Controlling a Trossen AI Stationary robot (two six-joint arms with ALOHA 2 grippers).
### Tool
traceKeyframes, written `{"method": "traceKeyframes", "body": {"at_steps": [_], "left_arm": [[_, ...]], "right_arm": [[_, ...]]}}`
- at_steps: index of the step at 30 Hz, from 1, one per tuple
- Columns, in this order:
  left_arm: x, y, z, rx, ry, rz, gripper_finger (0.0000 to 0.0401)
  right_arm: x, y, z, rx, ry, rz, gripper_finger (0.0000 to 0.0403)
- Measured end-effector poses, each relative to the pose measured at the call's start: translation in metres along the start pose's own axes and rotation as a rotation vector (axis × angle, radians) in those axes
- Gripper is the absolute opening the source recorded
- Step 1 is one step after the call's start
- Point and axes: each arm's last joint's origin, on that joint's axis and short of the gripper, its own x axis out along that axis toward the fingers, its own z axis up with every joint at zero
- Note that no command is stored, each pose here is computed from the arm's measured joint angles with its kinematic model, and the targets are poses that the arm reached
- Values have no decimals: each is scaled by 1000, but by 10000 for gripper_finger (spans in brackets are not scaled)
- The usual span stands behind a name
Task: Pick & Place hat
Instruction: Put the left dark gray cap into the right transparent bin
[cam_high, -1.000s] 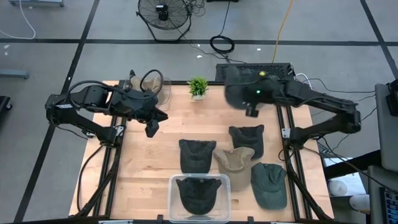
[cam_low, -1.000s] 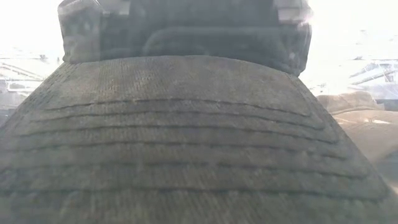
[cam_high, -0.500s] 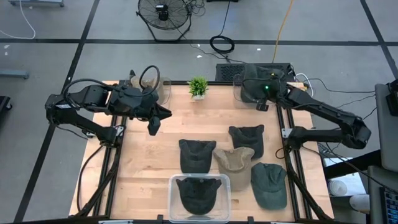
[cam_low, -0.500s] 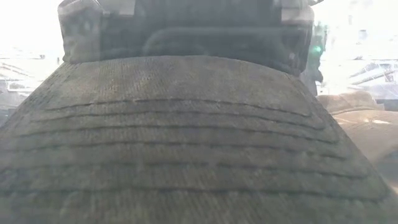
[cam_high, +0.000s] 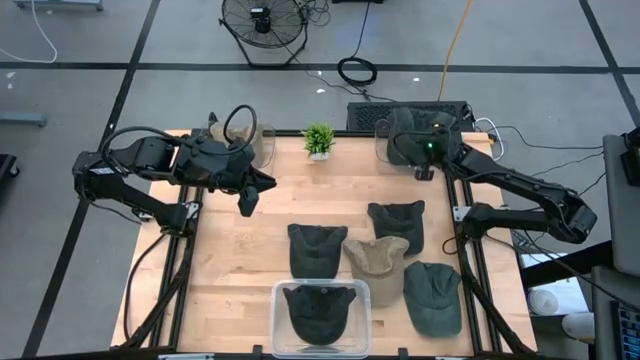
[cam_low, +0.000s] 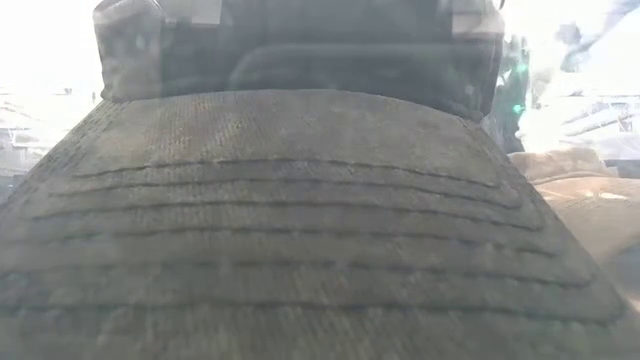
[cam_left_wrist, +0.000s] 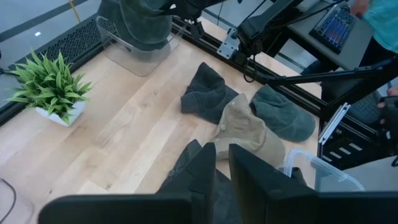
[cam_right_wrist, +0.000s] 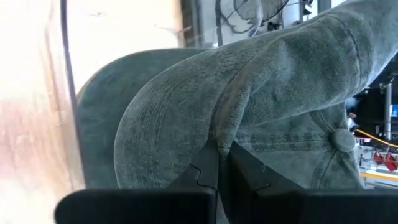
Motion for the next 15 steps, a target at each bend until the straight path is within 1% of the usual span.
{"method": "traceKeyframes", "body": {"at_steps": [6, 11, 15], "left_arm": [[0, 0, 0, -15, 0, 0, 51], [0, 0, 0, -17, 1, 0, 51], [0, 0, 0, -21, 0, 0, 51]], "right_arm": [[1, 1, 1, 6, -19, -6, 4], [1, 2, 3, 9, -78, 36, 4], [1, 2, 3, 8, -76, 36, 4]]}}
